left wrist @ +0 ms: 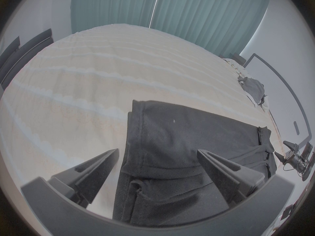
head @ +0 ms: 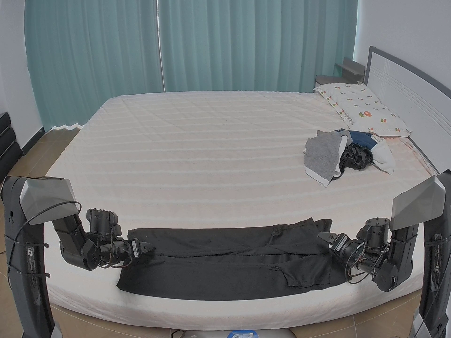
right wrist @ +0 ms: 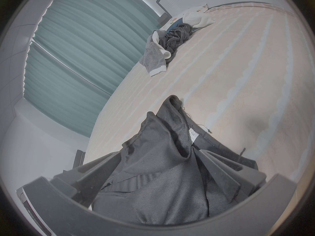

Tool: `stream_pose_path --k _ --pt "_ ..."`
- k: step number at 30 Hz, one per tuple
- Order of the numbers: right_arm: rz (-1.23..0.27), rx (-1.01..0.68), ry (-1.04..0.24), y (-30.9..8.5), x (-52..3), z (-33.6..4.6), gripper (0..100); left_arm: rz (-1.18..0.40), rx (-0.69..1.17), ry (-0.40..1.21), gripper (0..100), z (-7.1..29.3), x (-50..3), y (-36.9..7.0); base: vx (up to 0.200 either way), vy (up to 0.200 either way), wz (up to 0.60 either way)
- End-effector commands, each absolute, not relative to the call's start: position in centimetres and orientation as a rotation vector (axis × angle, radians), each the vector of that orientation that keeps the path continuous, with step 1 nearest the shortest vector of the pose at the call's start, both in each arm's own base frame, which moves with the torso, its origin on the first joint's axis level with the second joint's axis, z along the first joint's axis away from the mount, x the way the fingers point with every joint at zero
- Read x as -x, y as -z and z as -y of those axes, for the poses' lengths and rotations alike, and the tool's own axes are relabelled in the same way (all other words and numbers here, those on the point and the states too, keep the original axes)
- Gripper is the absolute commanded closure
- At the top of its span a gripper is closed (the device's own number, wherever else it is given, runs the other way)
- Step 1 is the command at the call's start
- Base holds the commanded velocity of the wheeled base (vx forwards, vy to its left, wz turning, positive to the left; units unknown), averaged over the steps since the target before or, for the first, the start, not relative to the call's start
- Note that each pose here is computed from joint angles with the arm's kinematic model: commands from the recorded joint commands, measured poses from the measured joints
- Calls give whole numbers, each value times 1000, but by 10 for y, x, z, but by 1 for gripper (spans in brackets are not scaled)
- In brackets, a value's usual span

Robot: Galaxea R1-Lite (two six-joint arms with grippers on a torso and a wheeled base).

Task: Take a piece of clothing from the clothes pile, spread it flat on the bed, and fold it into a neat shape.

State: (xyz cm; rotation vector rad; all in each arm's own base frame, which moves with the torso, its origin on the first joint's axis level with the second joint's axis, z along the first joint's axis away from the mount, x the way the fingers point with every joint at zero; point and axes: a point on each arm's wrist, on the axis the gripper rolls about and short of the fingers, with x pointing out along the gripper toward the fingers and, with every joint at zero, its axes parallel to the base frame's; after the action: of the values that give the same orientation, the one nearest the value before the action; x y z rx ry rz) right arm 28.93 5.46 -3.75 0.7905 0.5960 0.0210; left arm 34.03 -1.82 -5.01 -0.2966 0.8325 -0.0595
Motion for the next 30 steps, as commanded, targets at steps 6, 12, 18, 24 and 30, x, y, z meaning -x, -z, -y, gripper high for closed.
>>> stream_pose_path --k 6,12,18,24,30 --pt "-596 -790 -22 37 -289 -55 0 -825 262 89 100 18 -331 60 0 0 0" --pt "-592 -792 -21 37 -290 -54 0 -832 263 84 100 16 -328 60 0 0 0" --pt "-584 -796 -17 35 -290 -52 0 -826 268 80 100 15 -327 56 0 0 0" --pt "-576 -798 -14 33 -291 -50 0 -803 273 77 100 15 -331 54 0 0 0" --pt "-576 -798 -14 33 -291 -50 0 -802 276 78 100 16 -330 54 0 0 0"
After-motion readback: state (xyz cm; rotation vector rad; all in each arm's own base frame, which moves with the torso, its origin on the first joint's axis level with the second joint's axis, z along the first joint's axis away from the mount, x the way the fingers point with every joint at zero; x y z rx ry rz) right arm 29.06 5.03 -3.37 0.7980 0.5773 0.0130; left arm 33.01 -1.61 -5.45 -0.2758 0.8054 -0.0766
